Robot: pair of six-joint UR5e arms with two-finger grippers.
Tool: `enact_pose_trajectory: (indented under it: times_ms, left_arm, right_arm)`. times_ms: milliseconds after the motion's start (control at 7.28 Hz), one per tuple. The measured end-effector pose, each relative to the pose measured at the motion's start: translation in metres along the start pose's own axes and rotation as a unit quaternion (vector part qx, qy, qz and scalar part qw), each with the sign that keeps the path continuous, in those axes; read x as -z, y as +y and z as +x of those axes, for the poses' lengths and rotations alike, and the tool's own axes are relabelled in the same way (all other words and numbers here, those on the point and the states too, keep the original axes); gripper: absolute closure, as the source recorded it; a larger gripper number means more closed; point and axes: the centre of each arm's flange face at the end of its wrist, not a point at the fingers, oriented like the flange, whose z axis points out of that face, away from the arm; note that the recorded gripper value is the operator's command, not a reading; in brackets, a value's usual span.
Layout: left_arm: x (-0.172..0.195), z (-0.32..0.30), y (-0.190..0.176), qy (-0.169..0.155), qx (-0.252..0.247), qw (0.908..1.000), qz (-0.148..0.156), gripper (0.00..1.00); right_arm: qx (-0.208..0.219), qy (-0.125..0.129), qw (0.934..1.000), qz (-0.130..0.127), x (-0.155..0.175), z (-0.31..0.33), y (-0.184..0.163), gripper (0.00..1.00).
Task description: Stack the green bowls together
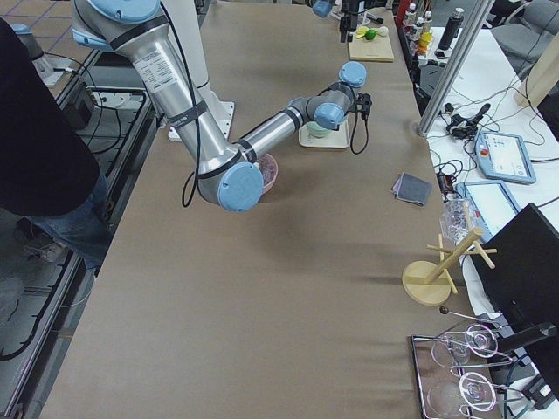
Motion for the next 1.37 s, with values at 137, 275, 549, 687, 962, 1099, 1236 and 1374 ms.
enact_pose_trajectory:
  times_ms: [137, 275, 549, 687, 962, 1099, 1236, 1374]
  left_arm:
    - [-0.001, -0.001, 0.0, -0.001, 0.001, 1.0, 0.0, 0.02]
    - [-0.001, -0.002, -0.001, -0.002, 0.001, 1.0, 0.001, 0.02]
    - [-0.002, -0.002, -0.001, -0.003, 0.002, 1.0, 0.002, 0.02]
    - [-0.003, -0.003, -0.001, -0.003, 0.002, 1.0, 0.002, 0.02]
    - [-0.005, -0.004, -0.001, -0.004, 0.004, 1.0, 0.002, 0.02]
    - [-0.005, -0.004, -0.001, -0.005, 0.004, 1.0, 0.002, 0.02]
    - [-0.006, -0.004, -0.002, -0.005, 0.004, 1.0, 0.002, 0.02]
    - [-0.006, -0.004, -0.002, -0.005, 0.004, 1.0, 0.002, 0.02]
  right_arm:
    - [0.003, -0.006, 1.0, 0.0, -0.009, -0.006, 0.01, 1.0]
    - [0.01, -0.011, 0.9999, 0.002, -0.018, -0.011, 0.018, 1.0]
    - [0.017, -0.011, 0.9998, 0.005, -0.028, -0.012, 0.026, 1.0]
    - [0.02, -0.011, 0.9997, 0.006, -0.03, -0.012, 0.026, 1.0]
    - [0.021, -0.006, 0.9995, 0.021, -0.031, -0.011, 0.022, 1.0]
    - [0.021, -0.002, 0.9992, 0.034, -0.031, -0.01, 0.02, 1.0]
    - [0.021, 0.0, 0.9989, 0.041, -0.031, -0.01, 0.018, 1.0]
    - [0.021, 0.001, 0.9988, 0.044, -0.031, -0.009, 0.017, 0.23]
